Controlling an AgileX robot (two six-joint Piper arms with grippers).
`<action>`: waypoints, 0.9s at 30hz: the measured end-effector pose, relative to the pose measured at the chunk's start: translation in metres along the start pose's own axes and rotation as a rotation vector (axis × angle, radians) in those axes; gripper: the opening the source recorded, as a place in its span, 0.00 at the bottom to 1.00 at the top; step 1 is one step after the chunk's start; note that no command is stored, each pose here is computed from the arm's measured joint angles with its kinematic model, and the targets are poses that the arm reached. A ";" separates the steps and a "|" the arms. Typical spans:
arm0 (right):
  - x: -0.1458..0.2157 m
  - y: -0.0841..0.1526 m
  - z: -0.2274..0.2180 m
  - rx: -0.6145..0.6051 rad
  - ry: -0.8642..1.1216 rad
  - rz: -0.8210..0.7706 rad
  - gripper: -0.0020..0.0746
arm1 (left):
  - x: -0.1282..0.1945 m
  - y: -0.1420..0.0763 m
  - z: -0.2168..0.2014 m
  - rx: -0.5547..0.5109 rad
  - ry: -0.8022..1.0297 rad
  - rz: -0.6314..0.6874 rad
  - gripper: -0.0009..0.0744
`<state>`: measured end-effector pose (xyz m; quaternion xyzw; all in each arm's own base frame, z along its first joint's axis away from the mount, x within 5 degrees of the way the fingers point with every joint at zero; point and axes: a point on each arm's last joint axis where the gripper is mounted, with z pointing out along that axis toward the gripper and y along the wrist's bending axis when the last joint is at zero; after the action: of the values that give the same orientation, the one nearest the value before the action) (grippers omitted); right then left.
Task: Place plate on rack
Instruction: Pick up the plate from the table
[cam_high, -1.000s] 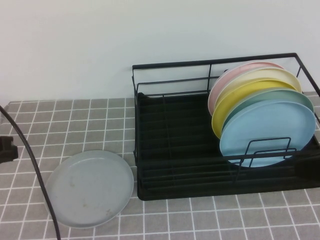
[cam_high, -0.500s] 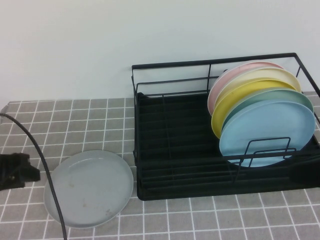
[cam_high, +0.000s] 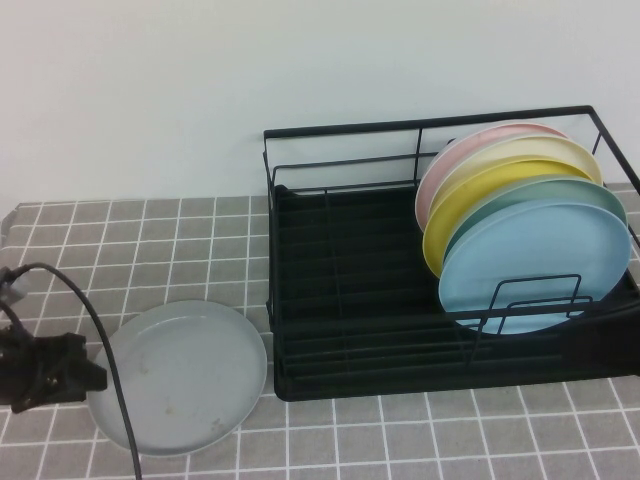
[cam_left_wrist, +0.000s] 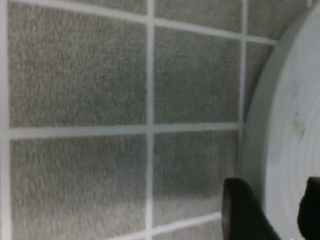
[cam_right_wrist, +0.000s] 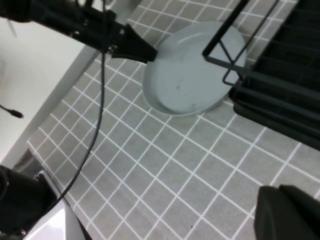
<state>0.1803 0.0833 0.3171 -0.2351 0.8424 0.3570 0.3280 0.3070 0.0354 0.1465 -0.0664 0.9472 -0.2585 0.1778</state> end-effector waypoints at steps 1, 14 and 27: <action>0.000 0.000 0.000 -0.001 -0.001 -0.006 0.02 | 0.000 0.000 0.001 0.004 0.002 -0.002 0.33; 0.000 0.001 0.000 -0.006 -0.004 -0.008 0.02 | -0.012 0.008 0.016 0.037 -0.006 0.001 0.33; 0.000 0.001 0.000 -0.008 -0.004 -0.007 0.02 | -0.011 0.011 0.023 0.050 0.006 0.054 0.01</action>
<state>0.1800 0.0838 0.3177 -0.2388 0.8394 0.3598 0.3299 0.3254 0.0368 0.1261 -0.0355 0.9424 -0.2774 0.1833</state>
